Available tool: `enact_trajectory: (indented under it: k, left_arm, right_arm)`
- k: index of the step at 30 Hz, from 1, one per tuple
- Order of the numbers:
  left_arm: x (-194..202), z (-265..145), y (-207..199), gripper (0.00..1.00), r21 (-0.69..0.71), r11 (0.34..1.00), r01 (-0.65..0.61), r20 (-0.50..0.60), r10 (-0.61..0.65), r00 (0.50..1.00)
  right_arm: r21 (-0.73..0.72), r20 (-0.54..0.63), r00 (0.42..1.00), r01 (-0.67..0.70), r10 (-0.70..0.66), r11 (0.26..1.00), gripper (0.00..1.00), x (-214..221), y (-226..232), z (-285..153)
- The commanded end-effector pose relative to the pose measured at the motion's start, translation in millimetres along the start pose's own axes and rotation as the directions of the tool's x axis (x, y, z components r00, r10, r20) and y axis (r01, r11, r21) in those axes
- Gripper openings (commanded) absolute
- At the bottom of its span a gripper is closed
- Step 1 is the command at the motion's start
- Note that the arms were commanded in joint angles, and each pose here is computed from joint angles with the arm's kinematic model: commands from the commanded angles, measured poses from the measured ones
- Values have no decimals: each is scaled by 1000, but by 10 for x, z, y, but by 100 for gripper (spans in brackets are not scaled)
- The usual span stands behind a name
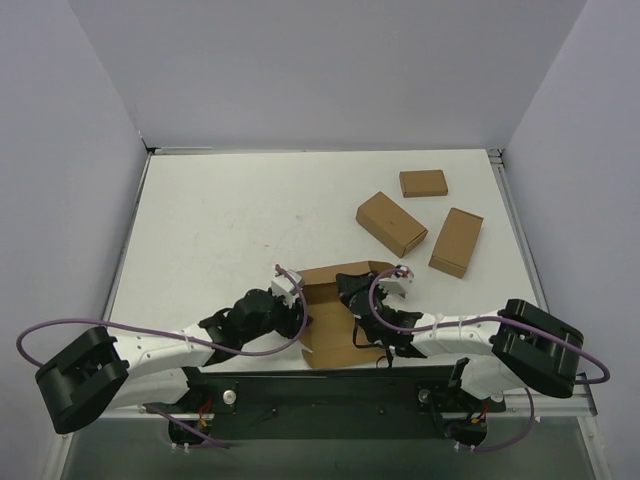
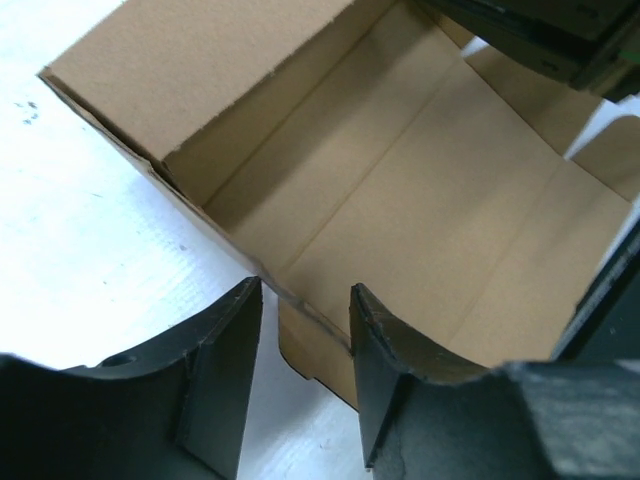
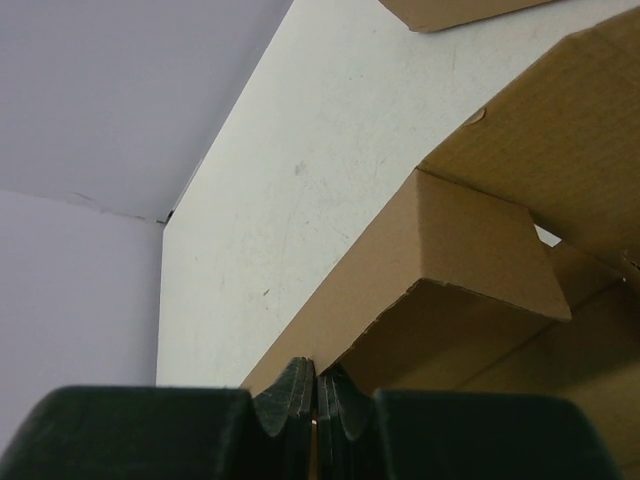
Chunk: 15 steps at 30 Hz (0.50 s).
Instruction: Fold the paper box
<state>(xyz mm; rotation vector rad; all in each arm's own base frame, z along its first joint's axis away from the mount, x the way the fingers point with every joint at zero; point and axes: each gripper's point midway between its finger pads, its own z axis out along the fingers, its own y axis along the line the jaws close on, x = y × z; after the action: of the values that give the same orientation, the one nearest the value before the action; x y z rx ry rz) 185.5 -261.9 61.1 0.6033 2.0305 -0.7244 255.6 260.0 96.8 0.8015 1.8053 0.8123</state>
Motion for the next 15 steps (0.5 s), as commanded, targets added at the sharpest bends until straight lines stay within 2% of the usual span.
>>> enact_trajectory:
  k: [1, 2, 3, 7, 15]
  left_arm:
    - [-103, -71, -233, 55, 132, 991, 11, 39, -17, 999]
    - [-134, -94, -276, 57, 152, 988, 10, 47, -18, 999]
    - [-125, -106, -277, 63, 157, 988, 13, 45, -20, 999]
    - [-170, -156, -298, 70, 180, 984, 13, 58, -24, 998]
    - [-335, -302, -135, 73, 129, 991, 24, 114, -39, 993]
  right_arm:
    - [-39, -34, 995, 88, -90, 995, 0, 70, -99, -83]
    - [-44, -35, 995, 88, -90, 995, 0, 75, -119, -91]
    - [-58, -33, 996, 77, -79, 995, 0, 64, -136, -106]
    - [-82, -32, 996, 81, -83, 993, 0, 47, -154, -132]
    - [-88, -27, 995, 88, -91, 992, 0, 6, -207, -171]
